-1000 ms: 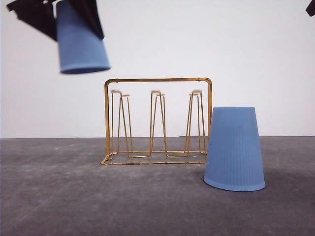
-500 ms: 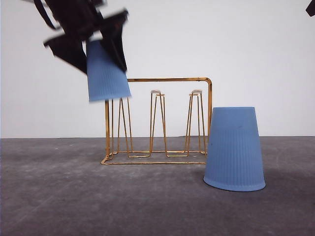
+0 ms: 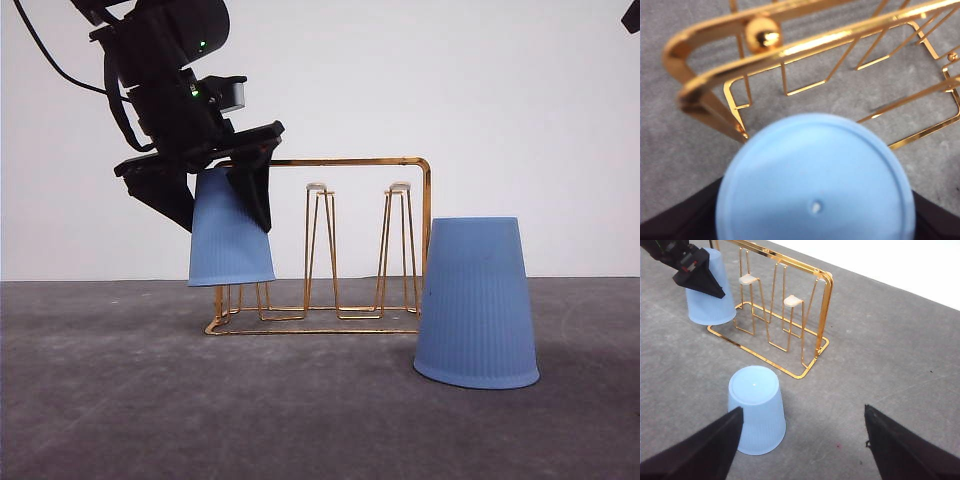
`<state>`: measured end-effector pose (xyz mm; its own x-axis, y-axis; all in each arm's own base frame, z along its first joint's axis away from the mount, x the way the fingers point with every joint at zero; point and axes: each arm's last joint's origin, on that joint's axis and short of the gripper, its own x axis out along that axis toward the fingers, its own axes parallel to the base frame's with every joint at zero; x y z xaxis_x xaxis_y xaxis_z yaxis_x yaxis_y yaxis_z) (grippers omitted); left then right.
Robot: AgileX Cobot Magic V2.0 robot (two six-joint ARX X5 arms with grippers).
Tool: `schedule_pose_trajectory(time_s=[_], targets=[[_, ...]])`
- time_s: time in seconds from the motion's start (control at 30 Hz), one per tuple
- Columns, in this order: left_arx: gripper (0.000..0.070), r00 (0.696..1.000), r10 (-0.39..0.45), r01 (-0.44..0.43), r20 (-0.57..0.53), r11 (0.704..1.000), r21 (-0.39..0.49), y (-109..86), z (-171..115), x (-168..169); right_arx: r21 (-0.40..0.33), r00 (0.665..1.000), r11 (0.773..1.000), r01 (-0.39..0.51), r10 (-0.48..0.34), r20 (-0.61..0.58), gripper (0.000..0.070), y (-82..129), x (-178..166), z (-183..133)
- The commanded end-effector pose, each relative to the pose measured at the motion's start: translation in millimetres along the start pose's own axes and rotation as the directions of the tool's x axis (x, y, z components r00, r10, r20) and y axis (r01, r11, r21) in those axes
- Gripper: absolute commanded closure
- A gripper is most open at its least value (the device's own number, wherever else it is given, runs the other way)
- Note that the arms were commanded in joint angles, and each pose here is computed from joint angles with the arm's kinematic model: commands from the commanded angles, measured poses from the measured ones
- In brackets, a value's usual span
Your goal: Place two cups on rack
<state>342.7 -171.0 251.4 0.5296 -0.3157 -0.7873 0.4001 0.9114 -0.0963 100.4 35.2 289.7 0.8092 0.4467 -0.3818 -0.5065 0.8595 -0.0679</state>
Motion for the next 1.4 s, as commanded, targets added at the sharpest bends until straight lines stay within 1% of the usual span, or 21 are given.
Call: schedule_pose_trajectory(time_s=[0.0, 0.07, 0.17, 0.27, 0.37, 0.43, 0.47, 0.53, 0.57, 0.63, 0.77, 0.87, 1.03, 1.13, 1.23, 1.3, 1.37], targets=[[0.0131, 1.0, -0.007, 0.007, 0.004, 1.0, 0.004, -4.0, 4, 2, -0.003, 1.0, 1.0, 0.003, -0.003, 0.019, 0.0211, 0, -2, 5], [0.0132, 1.0, -0.005, 0.005, -0.022, 1.0, 0.003, -4.8, 6, -4, -0.003, 1.0, 1.0, 0.003, -0.003, 0.019, 0.0211, 0, -2, 5], [0.0144, 0.994, 0.005, -0.005, -0.108, 1.0, -0.001, -5.3, 12, -21, -0.003, 1.0, 1.0, 0.003, -0.003, 0.019, 0.0211, 0, -2, 5], [0.0149, 0.978, 0.015, -0.013, -0.21, 1.0, 0.011, -6.1, 17, -44, -0.003, 1.0, 1.0, 0.003, -0.003, 0.019, 0.0211, 0, -2, 5], [0.016, 0.962, -0.008, 0.015, -0.273, 1.0, 0.02, -7.9, 16, -66, 0.0, 1.0, 1.0, 0.001, -0.001, 0.019, 0.0211, 0, -2, 5], [0.021, 0.957, -0.042, 0.049, -0.288, 0.999, 0.015, -9.1, 13, -78, 0.011, 1.0, 1.0, -0.003, 0.003, 0.019, 0.0211, 0, -2, 5], [0.0253, 0.955, -0.059, 0.066, -0.289, 0.998, 0.013, -9.6, 10, -84, 0.013, 1.0, 1.0, -0.005, 0.005, 0.019, 0.0211, 0, -2, 5], [0.031, 0.96, -0.079, 0.086, -0.27, 0.996, 0.014, -10.2, 5, -95, 0.019, 1.0, 1.0, -0.012, 0.012, 0.013, 0.0211, 0, 0, 5], [0.0315, 0.964, -0.088, 0.095, -0.252, 0.995, 0.014, -10.3, 1, -100, 0.025, 1.0, 1.0, -0.017, 0.017, 0.01, 0.0211, 0, 1, 5], [0.0317, 0.973, -0.094, 0.099, -0.212, 0.995, 0.015, -9.7, -9, -108, 0.048, 0.999, 0.998, -0.033, 0.033, 0.0, 0.0211, 0, 3, 4], [0.0316, 0.987, -0.102, 0.102, -0.124, 0.995, -0.001, -6.4, -39, -117, 0.097, 0.997, 0.993, -0.066, 0.07, -0.041, 0.0211, -1, 13, 4], [0.0316, 0.992, -0.103, 0.1, -0.068, 0.994, -0.047, -1.9, -68, -120, 0.135, 0.989, 0.985, -0.109, 0.122, -0.086, 0.0211, -2, 24, 2], [0.0316, 0.994, -0.106, 0.102, -0.02, 0.985, -0.139, 2.8, -119, -123, 0.176, 0.968, 0.972, -0.154, 0.185, -0.173, 0.0209, -5, 51, -2], [0.0317, 0.995, -0.096, 0.094, -0.006, 0.983, -0.156, 5.2, -143, -126, 0.187, 0.955, 0.968, -0.168, 0.207, -0.212, 0.0207, -6, 71, -4], [0.0316, 0.998, -0.059, 0.06, 0.008, 0.986, -0.154, 7.1, -154, -132, 0.192, 0.945, 0.964, -0.184, 0.227, -0.234, 0.0176, -6, 92, -6], [0.0316, 0.999, -0.038, 0.042, 0.028, 0.987, -0.152, 7.6, -155, -137, 0.19, 0.939, 0.962, -0.196, 0.24, -0.245, 0.0127, -4, 107, -8], [0.0316, 0.998, -0.036, 0.044, 0.054, 0.988, -0.151, 7.5, -155, -140, 0.185, 0.933, 0.961, -0.206, 0.25, -0.259, 0.0101, -2, 121, -11]])
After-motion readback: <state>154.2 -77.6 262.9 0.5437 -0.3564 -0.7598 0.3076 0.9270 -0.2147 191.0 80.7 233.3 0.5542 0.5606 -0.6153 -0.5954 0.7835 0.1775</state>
